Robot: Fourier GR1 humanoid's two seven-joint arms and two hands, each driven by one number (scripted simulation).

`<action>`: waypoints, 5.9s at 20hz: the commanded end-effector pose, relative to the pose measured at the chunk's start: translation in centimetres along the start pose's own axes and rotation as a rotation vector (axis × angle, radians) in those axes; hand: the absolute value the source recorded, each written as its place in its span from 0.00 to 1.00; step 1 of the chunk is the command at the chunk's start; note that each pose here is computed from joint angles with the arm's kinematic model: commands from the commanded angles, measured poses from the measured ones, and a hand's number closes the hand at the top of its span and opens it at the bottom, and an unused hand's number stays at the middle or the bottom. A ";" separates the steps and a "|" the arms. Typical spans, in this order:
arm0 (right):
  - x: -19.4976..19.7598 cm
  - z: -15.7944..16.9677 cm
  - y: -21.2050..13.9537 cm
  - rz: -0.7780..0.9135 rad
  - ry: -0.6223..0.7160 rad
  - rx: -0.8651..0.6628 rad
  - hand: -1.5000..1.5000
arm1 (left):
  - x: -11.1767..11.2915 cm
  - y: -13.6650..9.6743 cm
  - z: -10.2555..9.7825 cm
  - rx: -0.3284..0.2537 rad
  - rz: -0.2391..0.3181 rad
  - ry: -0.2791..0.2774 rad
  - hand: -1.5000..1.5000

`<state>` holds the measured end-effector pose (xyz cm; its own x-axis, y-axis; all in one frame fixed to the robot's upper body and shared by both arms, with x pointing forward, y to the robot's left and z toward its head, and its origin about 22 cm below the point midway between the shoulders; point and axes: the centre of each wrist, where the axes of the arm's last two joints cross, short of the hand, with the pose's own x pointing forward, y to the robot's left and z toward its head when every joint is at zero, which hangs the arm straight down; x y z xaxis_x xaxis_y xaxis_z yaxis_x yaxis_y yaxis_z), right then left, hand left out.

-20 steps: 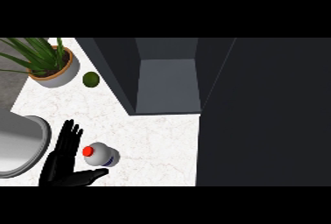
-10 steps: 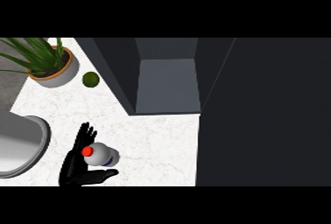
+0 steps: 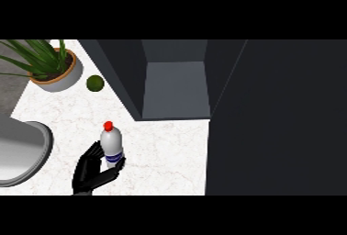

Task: Pick up the bottled water, place it into the cabinet and close the cabinet

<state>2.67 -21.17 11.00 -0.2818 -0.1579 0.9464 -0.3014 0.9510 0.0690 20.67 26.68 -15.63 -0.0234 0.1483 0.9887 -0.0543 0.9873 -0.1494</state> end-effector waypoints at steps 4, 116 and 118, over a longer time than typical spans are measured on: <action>3.2 -0.6 0.1 0.064 -0.066 0.009 0.00 | -1.0 0.3 -0.7 -0.034 -0.161 -0.055 1.00; 4.2 0.4 0.0 0.117 -0.044 0.011 0.00 | 9.9 -15.7 0.7 -0.254 0.251 -0.167 0.00; 3.4 0.6 0.0 0.097 -0.020 0.137 0.00 | 11.1 -13.3 1.4 -0.234 0.253 -0.154 0.00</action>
<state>1.17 -22.21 10.93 -0.2887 -0.1176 0.9502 -0.3122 0.9498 0.0227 22.90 12.05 -2.98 -0.1585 0.4005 0.9025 0.2433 0.9017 -0.3574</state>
